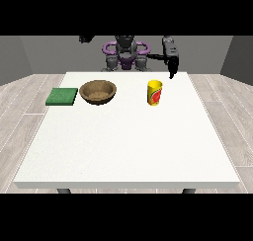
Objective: Pick the cup and pour the ball into the bowl, then pick the bowl and place it on the pad
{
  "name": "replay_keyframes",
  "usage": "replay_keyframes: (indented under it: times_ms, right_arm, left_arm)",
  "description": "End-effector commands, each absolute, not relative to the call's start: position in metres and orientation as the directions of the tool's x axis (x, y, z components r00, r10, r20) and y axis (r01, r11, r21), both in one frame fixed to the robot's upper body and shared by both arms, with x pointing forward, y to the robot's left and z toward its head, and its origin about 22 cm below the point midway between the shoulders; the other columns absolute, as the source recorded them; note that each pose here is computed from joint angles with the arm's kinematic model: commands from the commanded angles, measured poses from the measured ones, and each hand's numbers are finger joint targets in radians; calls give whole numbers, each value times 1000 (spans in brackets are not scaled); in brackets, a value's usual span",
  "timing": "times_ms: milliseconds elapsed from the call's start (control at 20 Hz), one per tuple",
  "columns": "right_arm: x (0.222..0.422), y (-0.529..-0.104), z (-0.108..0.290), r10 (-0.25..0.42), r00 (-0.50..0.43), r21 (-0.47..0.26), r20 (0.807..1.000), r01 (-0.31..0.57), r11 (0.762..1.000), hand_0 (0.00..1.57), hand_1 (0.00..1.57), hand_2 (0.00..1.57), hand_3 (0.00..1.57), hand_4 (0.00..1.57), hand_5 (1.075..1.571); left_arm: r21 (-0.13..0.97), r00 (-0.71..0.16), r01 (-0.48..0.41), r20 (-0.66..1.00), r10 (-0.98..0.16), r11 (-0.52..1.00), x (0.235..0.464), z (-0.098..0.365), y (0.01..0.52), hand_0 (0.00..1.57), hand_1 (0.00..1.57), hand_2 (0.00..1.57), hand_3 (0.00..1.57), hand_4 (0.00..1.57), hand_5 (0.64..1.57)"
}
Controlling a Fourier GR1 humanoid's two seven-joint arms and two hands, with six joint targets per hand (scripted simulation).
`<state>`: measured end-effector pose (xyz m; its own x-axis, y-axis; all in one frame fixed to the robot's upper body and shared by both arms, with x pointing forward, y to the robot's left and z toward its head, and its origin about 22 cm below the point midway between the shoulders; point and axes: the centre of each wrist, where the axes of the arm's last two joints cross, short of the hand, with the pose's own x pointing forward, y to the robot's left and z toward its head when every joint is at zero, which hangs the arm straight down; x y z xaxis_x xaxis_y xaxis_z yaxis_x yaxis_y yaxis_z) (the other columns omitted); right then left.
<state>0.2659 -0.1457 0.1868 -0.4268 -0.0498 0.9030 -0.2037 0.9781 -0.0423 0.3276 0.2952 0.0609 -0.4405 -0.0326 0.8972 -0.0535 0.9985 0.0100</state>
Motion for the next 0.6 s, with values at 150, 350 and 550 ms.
replay_keyframes:
  times_ms: [150,350,550]
  right_arm:
    - [260,-165,205,-47,-480,-64,876,-212,975,0,0,0,0,0,1569]
    - [256,-175,182,-50,-454,-29,890,-166,986,0,0,0,0,0,1568]
    - [265,-203,195,-40,-458,-45,888,-173,984,0,0,0,0,0,1567]
  left_arm:
    - [5,-452,-85,891,-43,996,341,16,309,0,0,0,0,0,1409]
    - [-13,-402,-31,916,0,999,329,-20,308,0,0,0,0,0,1444]
    - [-17,-399,-52,917,-5,998,346,-16,306,0,0,0,0,0,1432]
